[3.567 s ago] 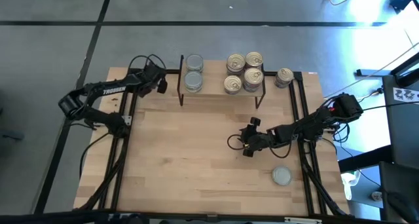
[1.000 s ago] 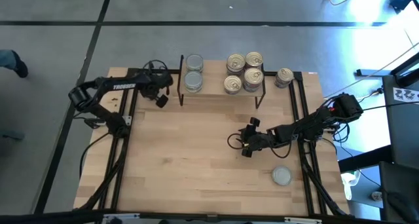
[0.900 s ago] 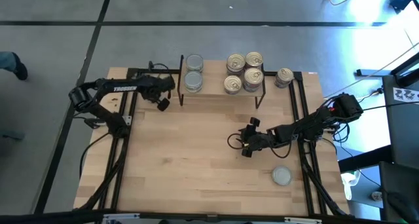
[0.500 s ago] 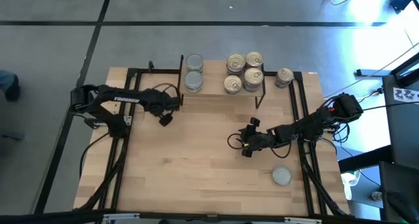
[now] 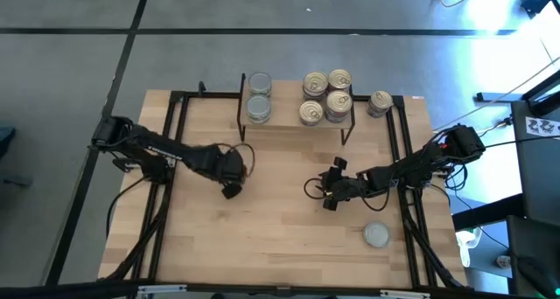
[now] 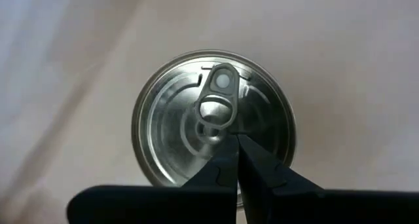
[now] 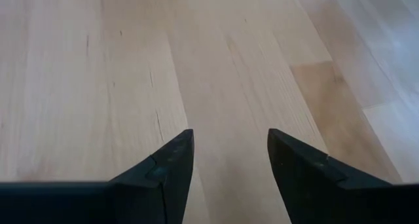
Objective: Stack canned seafood by type on shelf
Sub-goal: Stack the blue pink tuna can with the blue pink tuna can on the shelf
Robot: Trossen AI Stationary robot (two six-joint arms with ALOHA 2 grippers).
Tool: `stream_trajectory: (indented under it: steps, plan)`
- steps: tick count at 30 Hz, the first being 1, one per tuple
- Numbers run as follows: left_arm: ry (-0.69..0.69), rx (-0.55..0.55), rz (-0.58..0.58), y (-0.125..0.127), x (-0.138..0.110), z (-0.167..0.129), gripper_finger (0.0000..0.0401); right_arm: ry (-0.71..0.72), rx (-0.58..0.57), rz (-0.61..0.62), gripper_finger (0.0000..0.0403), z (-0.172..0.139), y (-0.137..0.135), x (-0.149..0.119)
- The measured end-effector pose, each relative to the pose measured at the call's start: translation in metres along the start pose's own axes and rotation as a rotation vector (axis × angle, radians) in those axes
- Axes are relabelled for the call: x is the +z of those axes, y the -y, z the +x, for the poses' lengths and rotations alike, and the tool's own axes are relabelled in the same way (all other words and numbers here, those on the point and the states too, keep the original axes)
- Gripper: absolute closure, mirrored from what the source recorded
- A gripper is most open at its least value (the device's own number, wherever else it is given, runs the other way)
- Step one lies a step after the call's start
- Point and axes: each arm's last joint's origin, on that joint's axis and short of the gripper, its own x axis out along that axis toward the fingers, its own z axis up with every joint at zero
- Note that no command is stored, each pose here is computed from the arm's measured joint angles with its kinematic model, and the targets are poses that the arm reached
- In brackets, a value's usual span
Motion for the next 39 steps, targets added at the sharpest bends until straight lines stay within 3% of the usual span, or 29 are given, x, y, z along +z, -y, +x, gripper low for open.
stream_trajectory:
  steps: [4,13,28,39]
  plan:
    - [0.106,-0.131,0.039,0.021,0.002,-0.002,0.0400,0.002,0.000,0.001,0.0210,0.000,0.000,0.000]
    - [0.196,-0.188,0.082,0.045,0.007,0.011,0.0400,0.018,0.005,0.000,0.0210,0.000,-0.001,0.002]
    - [0.428,-0.475,0.180,0.094,0.030,0.039,0.0400,0.035,0.011,-0.016,0.0210,0.000,-0.001,0.004]
    - [0.545,-0.456,0.319,0.120,0.057,0.033,0.0400,0.073,0.027,0.006,0.0210,0.000,-0.002,0.008]
